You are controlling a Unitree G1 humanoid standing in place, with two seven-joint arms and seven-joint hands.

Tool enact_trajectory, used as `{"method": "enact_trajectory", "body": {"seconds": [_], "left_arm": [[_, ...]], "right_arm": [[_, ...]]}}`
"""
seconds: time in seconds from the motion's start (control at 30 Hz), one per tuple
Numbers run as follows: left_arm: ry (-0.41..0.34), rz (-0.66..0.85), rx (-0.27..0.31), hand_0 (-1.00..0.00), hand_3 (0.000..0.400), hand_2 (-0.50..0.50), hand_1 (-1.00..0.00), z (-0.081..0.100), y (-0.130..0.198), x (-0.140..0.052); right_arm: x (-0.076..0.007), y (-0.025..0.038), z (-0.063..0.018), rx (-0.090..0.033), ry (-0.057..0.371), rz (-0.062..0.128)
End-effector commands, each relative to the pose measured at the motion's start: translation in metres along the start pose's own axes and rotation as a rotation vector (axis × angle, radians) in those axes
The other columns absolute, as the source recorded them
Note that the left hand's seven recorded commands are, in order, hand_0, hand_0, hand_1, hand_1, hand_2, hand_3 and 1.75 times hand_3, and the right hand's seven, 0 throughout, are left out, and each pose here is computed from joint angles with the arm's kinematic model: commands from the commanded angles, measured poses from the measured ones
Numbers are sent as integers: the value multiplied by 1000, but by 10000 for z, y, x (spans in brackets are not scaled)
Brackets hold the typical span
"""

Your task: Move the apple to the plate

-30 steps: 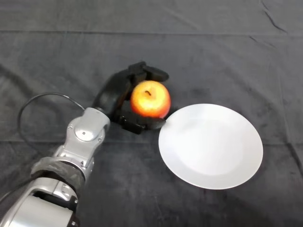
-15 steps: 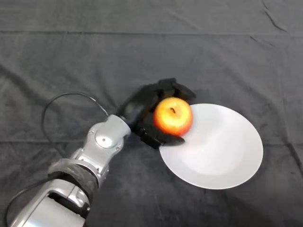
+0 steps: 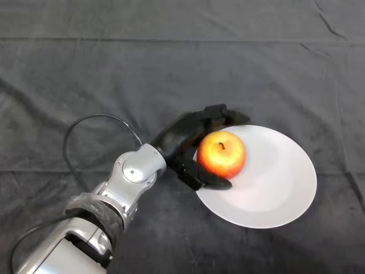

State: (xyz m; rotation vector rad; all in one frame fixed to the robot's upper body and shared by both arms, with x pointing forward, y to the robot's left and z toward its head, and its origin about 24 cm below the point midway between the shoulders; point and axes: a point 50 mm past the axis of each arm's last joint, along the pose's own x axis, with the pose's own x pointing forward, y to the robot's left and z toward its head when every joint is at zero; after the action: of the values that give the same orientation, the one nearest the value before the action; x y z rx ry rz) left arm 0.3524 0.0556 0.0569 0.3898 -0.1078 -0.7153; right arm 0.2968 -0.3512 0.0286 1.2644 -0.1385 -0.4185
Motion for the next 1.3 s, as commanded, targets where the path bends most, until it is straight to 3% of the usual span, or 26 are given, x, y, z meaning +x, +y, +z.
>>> {"method": "enact_trajectory", "body": {"seconds": [0.03, 0.53, 0.87, 1.3], "left_arm": [[-74, -5, 53, 0, 0, 0, 0, 256, 151, 98], [-80, 118, -10, 0, 0, 0, 0, 189, 527, -91], [-55, 323, -85, 0, 0, 0, 0, -5, 930, -438], [25, 527, -176, 0, 0, 0, 0, -357, 1215, -978]], "right_arm": [[29, 77, 78, 8, -31, 24], [29, 77, 78, 8, -31, 24], [29, 77, 78, 8, -31, 24], [29, 77, 78, 8, -31, 24]]}}
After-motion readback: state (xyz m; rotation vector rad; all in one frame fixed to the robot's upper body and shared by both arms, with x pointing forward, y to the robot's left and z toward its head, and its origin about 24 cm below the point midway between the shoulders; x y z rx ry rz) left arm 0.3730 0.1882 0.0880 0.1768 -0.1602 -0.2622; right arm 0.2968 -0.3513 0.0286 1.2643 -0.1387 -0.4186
